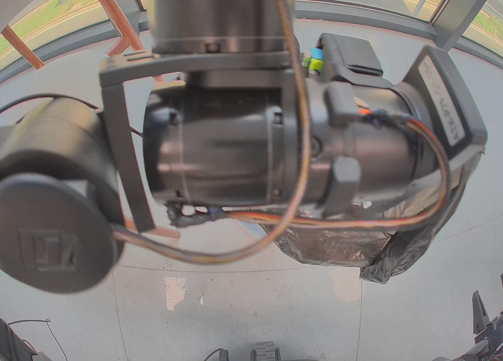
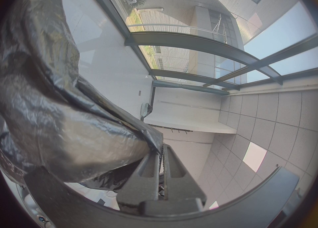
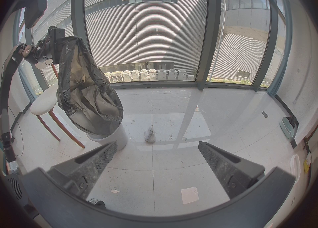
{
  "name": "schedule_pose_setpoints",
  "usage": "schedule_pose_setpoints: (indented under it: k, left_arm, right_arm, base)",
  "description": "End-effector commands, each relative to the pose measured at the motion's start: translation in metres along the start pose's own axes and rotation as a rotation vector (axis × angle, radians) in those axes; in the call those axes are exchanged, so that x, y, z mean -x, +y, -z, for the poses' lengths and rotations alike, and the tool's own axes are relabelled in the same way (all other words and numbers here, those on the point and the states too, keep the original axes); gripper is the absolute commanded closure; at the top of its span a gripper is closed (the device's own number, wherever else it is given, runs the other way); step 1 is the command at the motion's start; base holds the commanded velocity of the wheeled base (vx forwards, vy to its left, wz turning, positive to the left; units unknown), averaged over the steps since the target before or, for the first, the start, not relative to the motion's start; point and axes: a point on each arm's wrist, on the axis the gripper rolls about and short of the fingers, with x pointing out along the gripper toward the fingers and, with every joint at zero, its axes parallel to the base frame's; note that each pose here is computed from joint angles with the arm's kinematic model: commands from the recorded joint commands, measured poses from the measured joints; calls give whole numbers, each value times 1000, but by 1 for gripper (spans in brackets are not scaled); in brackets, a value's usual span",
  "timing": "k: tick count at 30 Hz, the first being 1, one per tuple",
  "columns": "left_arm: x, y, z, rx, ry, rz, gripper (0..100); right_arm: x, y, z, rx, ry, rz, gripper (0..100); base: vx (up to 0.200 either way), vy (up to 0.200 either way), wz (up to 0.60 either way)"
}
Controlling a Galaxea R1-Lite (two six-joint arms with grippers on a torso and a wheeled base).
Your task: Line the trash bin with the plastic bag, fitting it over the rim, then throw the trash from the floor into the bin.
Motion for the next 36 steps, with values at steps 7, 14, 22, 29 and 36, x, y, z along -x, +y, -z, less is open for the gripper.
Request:
schedule_pose_setpoints:
  k: [7,14,22,29,36]
  left_arm:
    - [-42,21,16,43,31,40,100]
    - [-43,28,18,56,35,17,100]
    - [-33,46,6,69,5,-28,100]
    - [-20,51,-12,184,-50,-38,100]
    - [-22,50,-17,280,-103,53,100]
  right_arm:
    - [0,0,5,0,4,-1,0]
    - [0,0,5,0,4,-1,0]
    - [0,0,5,-1,4,-1,0]
    - [0,0,5,-1,4,-1,0]
    - [0,0,5,-1,6,-1,0]
  base:
    - [0,0,0]
    - [0,0,0]
    - [0,0,0]
    - [0,0,0]
    - [0,0,0]
